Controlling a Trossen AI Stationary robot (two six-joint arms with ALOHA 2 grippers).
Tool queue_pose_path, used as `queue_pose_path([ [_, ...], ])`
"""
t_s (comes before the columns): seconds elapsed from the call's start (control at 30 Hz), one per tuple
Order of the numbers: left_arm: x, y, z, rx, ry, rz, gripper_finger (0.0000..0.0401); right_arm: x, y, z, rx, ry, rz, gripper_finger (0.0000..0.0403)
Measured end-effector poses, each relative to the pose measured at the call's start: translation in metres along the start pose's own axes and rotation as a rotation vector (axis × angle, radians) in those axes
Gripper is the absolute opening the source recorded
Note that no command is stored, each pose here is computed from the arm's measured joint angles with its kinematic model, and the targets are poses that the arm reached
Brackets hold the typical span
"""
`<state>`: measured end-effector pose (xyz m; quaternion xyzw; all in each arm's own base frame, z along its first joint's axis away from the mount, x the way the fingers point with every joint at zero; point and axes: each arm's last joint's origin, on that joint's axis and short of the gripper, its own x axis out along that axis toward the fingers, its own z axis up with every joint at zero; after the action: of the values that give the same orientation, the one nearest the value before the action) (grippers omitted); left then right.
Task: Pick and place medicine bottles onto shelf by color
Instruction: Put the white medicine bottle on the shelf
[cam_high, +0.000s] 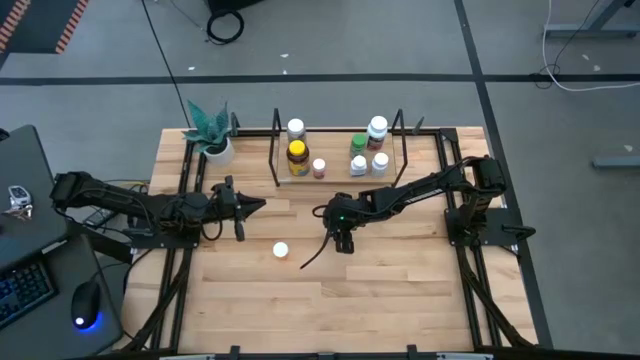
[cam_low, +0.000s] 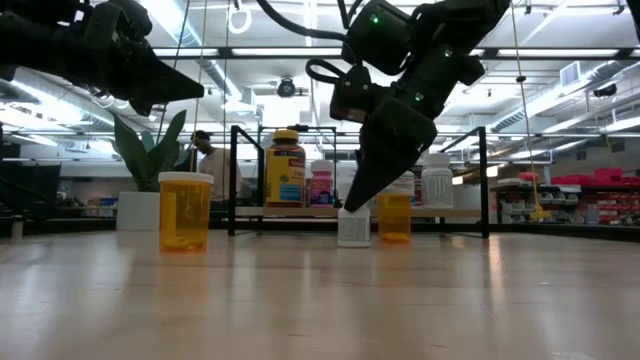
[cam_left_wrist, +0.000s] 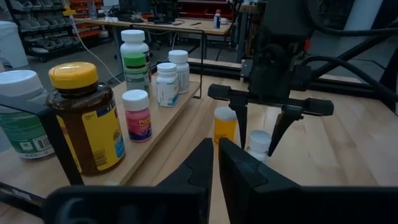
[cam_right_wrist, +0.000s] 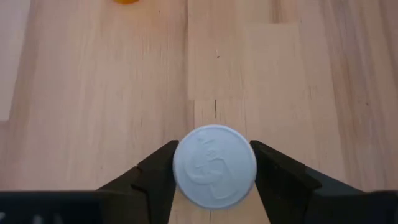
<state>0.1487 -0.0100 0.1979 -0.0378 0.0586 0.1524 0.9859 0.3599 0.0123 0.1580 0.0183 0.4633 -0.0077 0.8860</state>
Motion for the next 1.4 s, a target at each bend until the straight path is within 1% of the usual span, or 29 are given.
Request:
queue_pose_path([
  [0.13, 0.0, 0.0, 0.0, 0.0, 0.0, 0.0, 0.0038, -0.002, -0.002, 0.002, 0.017, 0.007, 0.002, 0.018],
  [0.23, 0.0, 0.0, 0.0, 0.0, 0.0, 0.0, 0.0037, -0.005, -0.004, 0.007, 0.026, -0.002, 0.004, 0.017],
  [0.37, 0.0, 0.0, 0.0, 0.0, 0.0, 0.0, 0.0032, -0.014, -0.006, 0.018, 0.03, -0.027, 0.006, 0.0173],
  [0.5, 0.0, 0.0, 0.0, 0.0, -0.001, 0.0, 0.0028, -0.027, -0.01, 0.029, 0.031, -0.017, -0.002, 0.0178],
  [0.63, 0.0, 0.0, 0.0, 0.0, -0.001, 0.0, 0.0031, -0.042, -0.016, 0.044, 0.018, -0.049, -0.014, 0.0176],
  [0.83, 0.0, 0.0, 0.0, 0.0, 0.0, 0.0, 0.0038, -0.059, -0.031, 0.061, 0.009, -0.063, -0.042, 0.0175],
  [1.07, 0.0, 0.0, 0.0, 0.001, 0.0, 0.0, 0.0031, -0.081, -0.052, 0.078, -0.003, -0.058, -0.078, 0.0175],
  [1.2, 0.0, 0.0, 0.0, 0.0, -0.001, 0.0, 0.0028, -0.092, -0.062, 0.085, -0.014, -0.054, -0.09, 0.0175],
  [1.4, 0.0, 0.0, 0.0, 0.0, 0.0, 0.0, 0.0036, -0.11, -0.081, 0.092, -0.017, -0.036, -0.119, 0.0175],
])
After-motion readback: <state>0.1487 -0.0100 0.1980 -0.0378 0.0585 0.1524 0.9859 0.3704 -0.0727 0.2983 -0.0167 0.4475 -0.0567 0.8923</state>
